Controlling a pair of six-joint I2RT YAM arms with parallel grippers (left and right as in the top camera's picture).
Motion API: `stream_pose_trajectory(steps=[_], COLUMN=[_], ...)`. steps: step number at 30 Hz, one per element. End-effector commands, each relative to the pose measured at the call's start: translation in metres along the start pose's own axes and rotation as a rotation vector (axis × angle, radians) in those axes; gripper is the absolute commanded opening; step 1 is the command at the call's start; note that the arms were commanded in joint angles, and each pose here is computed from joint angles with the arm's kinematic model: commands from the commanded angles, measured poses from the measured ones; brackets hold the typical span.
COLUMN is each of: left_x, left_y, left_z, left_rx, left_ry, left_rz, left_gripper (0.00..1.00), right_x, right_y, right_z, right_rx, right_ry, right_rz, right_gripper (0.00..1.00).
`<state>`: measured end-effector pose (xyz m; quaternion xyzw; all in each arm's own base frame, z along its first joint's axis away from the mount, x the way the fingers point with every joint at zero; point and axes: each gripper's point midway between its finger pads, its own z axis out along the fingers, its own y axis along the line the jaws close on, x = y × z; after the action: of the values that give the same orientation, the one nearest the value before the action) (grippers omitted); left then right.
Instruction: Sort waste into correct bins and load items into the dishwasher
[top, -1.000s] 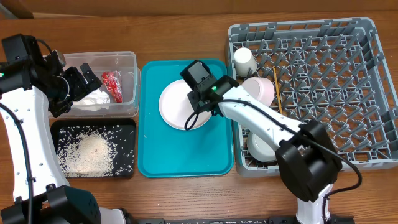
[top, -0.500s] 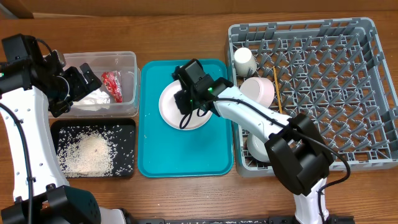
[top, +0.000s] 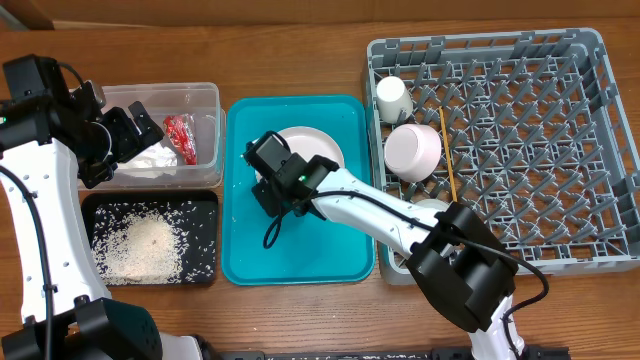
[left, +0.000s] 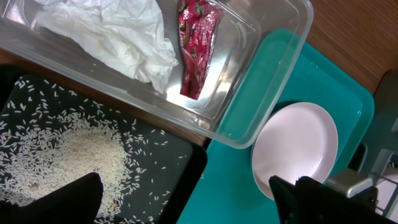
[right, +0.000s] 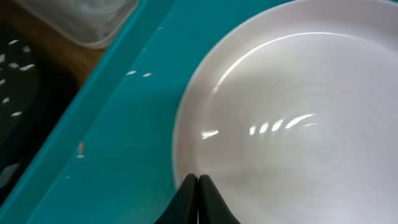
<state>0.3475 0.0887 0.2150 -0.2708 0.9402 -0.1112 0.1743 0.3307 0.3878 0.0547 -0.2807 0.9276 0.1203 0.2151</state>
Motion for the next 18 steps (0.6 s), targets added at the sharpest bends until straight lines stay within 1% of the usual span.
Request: stream_pose_trajectory(steps=[1,4,8,11,13,16,18], left_x=[-0.003,-0.003,-0.003,-0.003,-0.003,-0.003,-0.003], left_y=[-0.004,-0.004,-0.004,-0.004,-0.004,-0.004,-0.004], left_z=[-0.008,-0.008,-0.008,-0.008,-0.008,-0.008,-0.008], left_rx=[0.003,0.003,0.003,0.003,0.003,0.003,0.003], left_ry=[-0.029,-0.029,-0.029,-0.029,-0.029,-0.029,-0.029], left_rz=[0.023,0.023,0.023,0.023,0.023,0.023,0.023], left_gripper=[1.0,1.0,1.0,1.0,1.0,1.0,1.0], right_x=[-0.003,0.001,0.008,0.013,0.015,0.02,0.024], right_y=[-0.022,-0.022,-0.022,-0.012,0.0,0.029,0.04], right_z=[0.002,0.006,0.014,0.017,0.017,0.013,0.011], right_rx=[0.1,0.096,0.08,0.02,-0.049,-0.216,-0.275], right_ry=[-0.025,-0.026,-0.025,-0.011,0.006,0.046,0.067], right_rz=[0.089,0.092,0.092,0.092,0.092,0.09,0.087], right_gripper=[0.04,0.05,0.1,0.15,0.19,0.2,0.2])
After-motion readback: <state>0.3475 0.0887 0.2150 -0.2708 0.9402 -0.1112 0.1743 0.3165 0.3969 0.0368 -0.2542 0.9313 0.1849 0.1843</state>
